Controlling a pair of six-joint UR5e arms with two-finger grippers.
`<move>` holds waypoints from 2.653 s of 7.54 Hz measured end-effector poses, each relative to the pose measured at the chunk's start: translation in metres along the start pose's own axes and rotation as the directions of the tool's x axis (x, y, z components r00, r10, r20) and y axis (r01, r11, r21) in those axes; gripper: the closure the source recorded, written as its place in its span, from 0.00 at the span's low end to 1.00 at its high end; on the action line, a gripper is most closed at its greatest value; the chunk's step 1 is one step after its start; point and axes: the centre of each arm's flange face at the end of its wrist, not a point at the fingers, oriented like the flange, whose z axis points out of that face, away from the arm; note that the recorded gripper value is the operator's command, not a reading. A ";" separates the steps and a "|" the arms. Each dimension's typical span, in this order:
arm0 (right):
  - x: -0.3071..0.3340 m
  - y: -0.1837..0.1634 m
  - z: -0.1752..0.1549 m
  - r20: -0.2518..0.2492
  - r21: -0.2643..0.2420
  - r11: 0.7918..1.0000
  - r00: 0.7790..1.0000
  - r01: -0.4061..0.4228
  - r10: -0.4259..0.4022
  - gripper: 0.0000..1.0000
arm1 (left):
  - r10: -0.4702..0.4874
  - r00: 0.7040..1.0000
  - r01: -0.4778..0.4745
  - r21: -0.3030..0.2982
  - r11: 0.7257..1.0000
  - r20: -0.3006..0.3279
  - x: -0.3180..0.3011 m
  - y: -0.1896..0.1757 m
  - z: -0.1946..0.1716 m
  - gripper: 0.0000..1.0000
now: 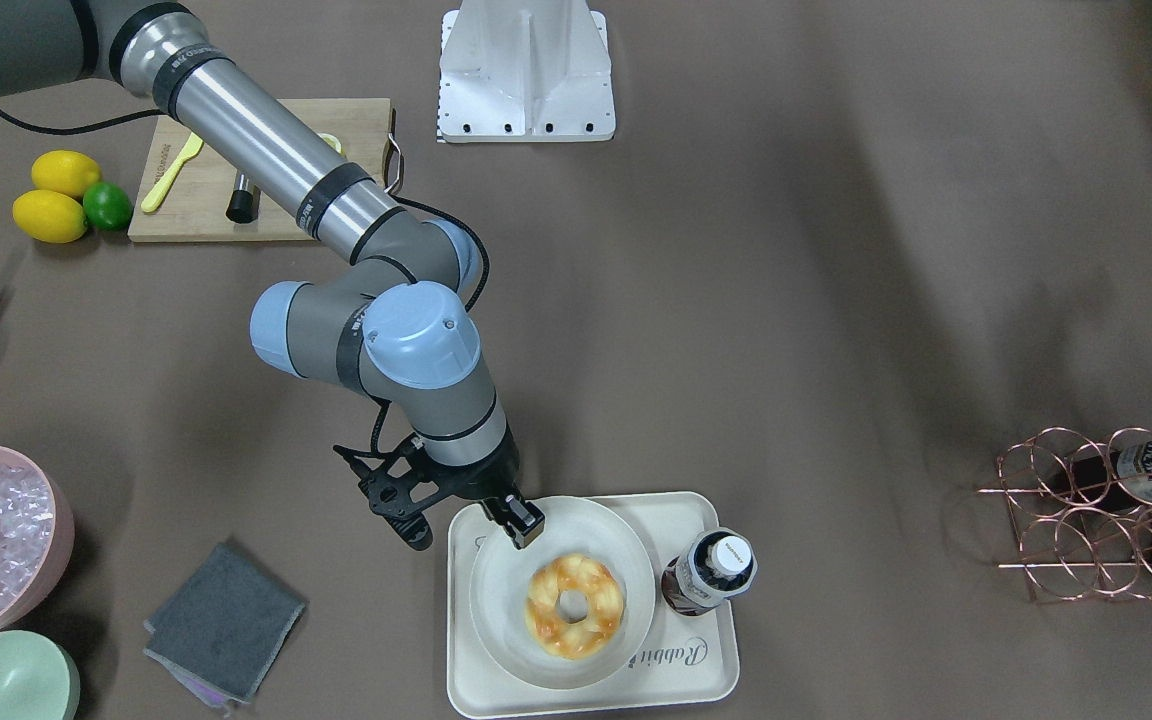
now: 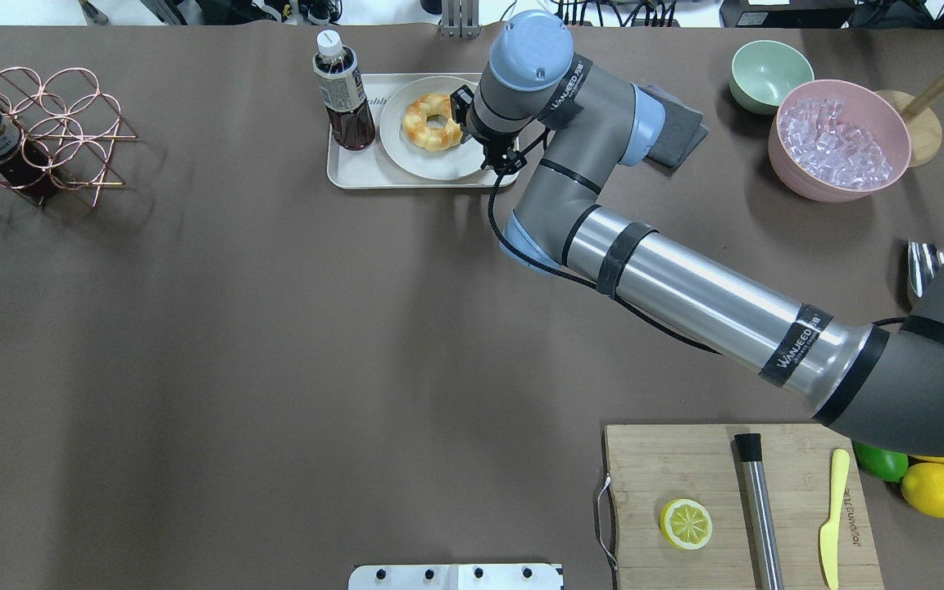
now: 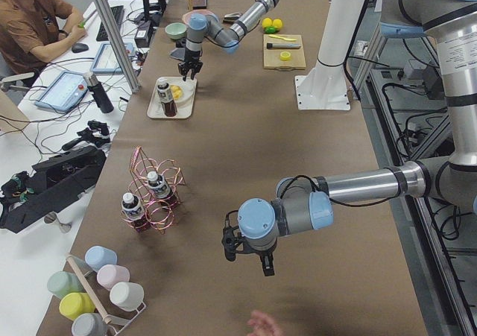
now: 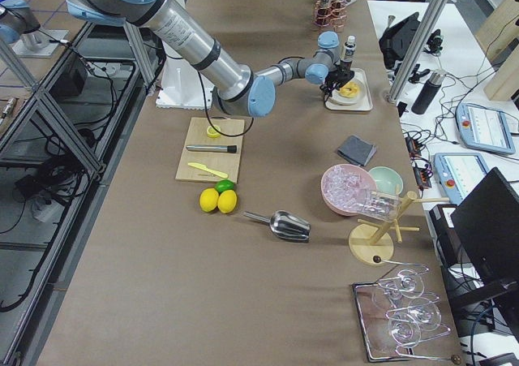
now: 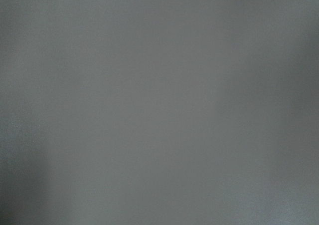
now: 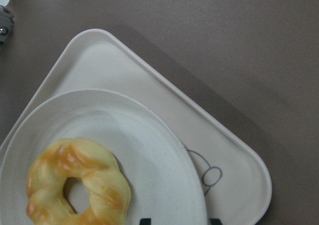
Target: Place donut on tray
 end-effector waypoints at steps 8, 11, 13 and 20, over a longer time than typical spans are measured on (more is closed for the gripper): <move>0.169 -0.148 -0.151 -0.125 -0.174 0.917 0.915 0.360 -0.383 0.00 | -0.013 1.000 0.013 -0.012 1.000 -0.002 -0.006 0.008 0.006 0.02; 0.322 -0.271 -0.218 -0.122 -0.218 0.838 0.838 0.501 -0.533 0.00 | -0.013 1.000 0.013 -0.013 1.000 -0.002 -0.007 0.009 0.006 0.02; 0.420 -0.334 -0.251 -0.128 -0.237 0.780 0.777 0.579 -0.616 0.00 | -0.012 1.000 0.012 -0.012 1.000 -0.002 -0.006 0.009 0.006 0.02; 0.578 -0.443 -0.287 -0.133 -0.320 0.611 0.604 0.724 -0.786 0.00 | -0.006 1.000 0.006 -0.010 1.000 -0.002 -0.004 0.007 0.005 0.02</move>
